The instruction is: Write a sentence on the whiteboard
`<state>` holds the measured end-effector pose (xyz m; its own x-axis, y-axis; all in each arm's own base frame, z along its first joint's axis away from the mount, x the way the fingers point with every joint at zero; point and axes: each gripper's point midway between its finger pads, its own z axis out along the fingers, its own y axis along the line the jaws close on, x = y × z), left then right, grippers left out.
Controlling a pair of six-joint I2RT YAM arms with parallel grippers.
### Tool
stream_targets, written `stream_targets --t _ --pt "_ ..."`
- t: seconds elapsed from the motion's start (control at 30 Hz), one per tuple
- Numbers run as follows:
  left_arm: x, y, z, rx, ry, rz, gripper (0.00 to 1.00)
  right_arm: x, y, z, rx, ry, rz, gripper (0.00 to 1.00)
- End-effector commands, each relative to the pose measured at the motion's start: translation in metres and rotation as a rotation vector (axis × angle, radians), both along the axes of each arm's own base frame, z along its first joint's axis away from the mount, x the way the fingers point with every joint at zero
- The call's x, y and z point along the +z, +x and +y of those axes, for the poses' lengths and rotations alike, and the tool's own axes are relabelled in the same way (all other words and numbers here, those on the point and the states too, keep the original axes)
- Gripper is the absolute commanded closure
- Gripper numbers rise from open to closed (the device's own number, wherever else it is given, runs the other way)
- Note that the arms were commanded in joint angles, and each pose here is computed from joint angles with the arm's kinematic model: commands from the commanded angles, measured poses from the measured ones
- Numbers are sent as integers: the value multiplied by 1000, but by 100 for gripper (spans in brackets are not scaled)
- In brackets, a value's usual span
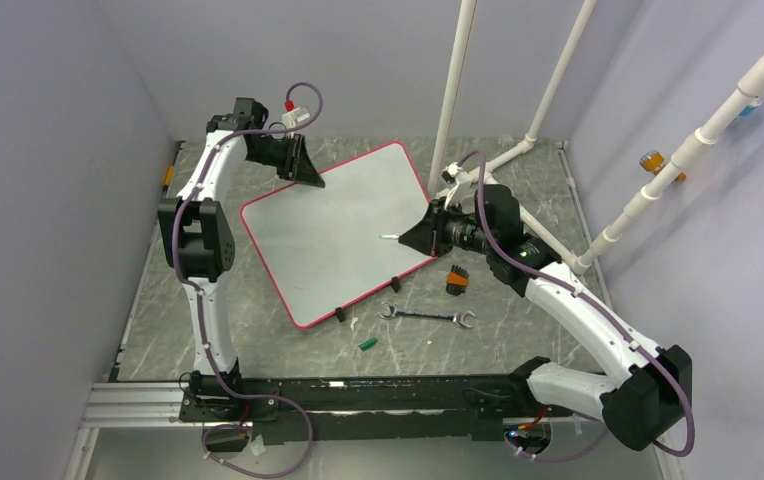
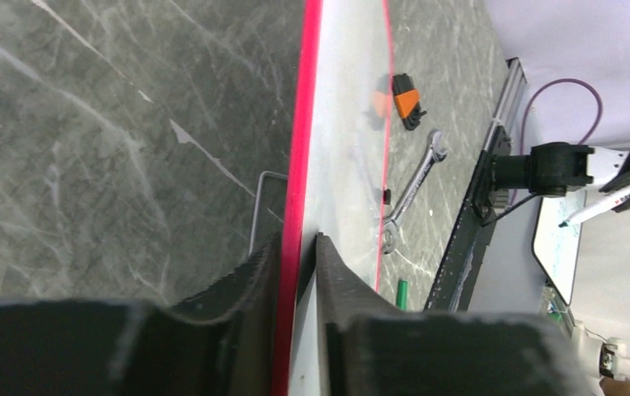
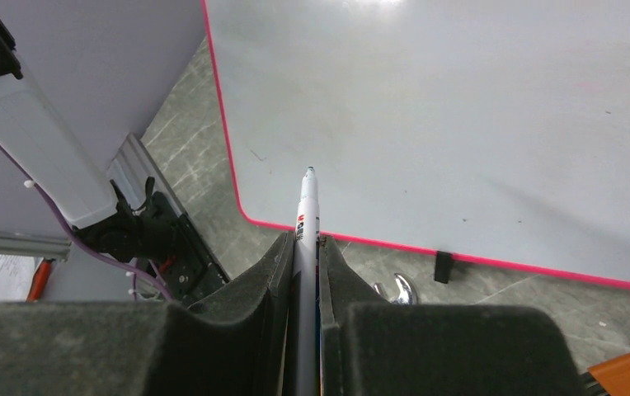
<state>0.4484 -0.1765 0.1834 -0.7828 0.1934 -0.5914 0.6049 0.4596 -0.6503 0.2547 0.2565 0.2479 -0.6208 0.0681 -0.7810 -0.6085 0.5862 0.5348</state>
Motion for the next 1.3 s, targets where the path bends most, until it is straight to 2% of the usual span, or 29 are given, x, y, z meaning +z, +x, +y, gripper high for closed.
stream_targets --t 0.0,0.1,0.2,0.6,0.8,0.97,1.27 --pt "17 -9 -8 -41 -34 -46 86 29 7 5 1 28 -86 100" --pt "24 -13 -13 -54 -40 -62 96 27 6 6 2 30 -88 100" --pt "27 -20 -19 -70 -31 -81 100 26 5 5 1 30 -88 100" --pt "32 -31 -24 -77 97 -198 100 30 -3 3 6 54 -131 100" --pt "46 -38 -27 -71 82 -275 100 30 -7 10 17 57 -178 100" --pt "57 -43 -31 -75 77 -329 100 41 -15 28 46 10 -283 100" --pt "65 -49 -37 -91 84 -404 100 59 -15 42 14 -6 -379 100"
